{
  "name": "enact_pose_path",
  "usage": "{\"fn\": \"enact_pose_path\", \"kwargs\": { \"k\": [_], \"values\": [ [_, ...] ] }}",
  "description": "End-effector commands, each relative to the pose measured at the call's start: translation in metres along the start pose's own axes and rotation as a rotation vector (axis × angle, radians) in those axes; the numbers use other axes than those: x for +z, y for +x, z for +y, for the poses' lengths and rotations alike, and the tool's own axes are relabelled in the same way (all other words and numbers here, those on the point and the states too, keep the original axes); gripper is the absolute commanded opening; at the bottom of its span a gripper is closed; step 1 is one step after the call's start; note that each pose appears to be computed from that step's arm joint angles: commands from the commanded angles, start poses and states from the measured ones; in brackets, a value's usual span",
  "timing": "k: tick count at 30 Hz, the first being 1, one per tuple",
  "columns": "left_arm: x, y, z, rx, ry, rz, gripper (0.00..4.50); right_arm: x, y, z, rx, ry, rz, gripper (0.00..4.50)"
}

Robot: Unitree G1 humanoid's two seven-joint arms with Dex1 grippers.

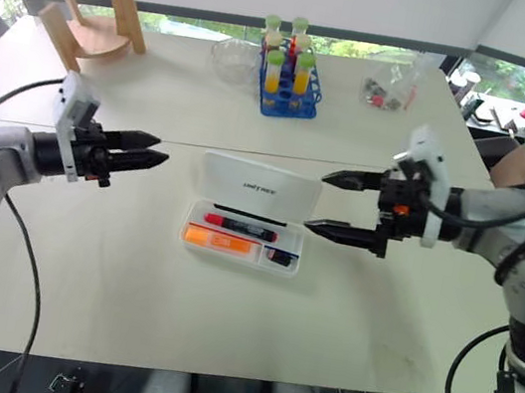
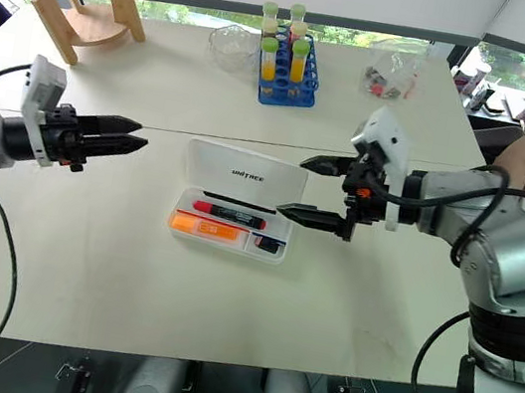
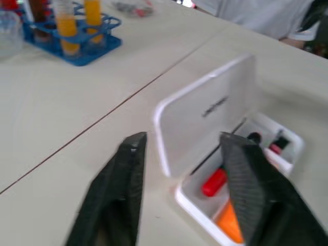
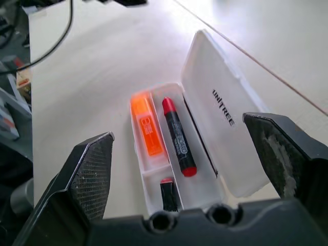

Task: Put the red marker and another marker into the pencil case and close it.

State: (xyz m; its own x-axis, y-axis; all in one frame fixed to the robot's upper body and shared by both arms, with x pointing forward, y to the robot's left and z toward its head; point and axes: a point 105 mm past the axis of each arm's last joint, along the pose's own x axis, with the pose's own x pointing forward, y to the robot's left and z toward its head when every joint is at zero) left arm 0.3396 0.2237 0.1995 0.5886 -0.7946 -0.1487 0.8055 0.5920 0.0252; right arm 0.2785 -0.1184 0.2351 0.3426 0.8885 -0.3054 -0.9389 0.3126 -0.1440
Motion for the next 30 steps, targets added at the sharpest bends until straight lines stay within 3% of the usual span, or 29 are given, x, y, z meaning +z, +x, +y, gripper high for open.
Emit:
{"fn": "enact_pose_path", "kwargs": {
  "k": [1, 8, 13, 17, 23, 27, 30],
  "values": [
    [-0.005, 0.015, 0.021, -0.001, 0.060, 0.003, 0.05, 0.013, -0.015, 0.013, 0.019, -0.040, -0.053, 4.50],
    [-0.017, 0.071, 0.042, 0.028, 0.107, 0.002, 0.05, 0.005, -0.026, 0.018, -0.030, -0.047, -0.012, 4.50],
    [-0.010, 0.103, 0.018, -0.134, -0.026, -0.092, 0.05, 0.002, -0.029, 0.017, -0.064, -0.039, 0.007, 4.50],
    [-0.007, 0.094, 0.001, -0.325, -0.134, -0.075, 0.05, 0.000, -0.031, 0.018, -0.078, -0.036, 0.019, 4.50],
    [-0.019, 0.074, -0.025, -0.515, -0.193, 0.053, 0.05, -0.003, -0.031, 0.016, -0.097, -0.029, 0.027, 4.50],
    [-0.041, 0.074, -0.052, -0.604, -0.181, 0.147, 0.05, -0.006, -0.030, 0.016, -0.100, -0.029, 0.035, 4.50],
    [-0.074, 0.077, -0.068, -0.613, -0.170, 0.259, 0.05, -0.006, -0.029, 0.014, -0.103, -0.031, 0.036, 4.50]
  ]
}}
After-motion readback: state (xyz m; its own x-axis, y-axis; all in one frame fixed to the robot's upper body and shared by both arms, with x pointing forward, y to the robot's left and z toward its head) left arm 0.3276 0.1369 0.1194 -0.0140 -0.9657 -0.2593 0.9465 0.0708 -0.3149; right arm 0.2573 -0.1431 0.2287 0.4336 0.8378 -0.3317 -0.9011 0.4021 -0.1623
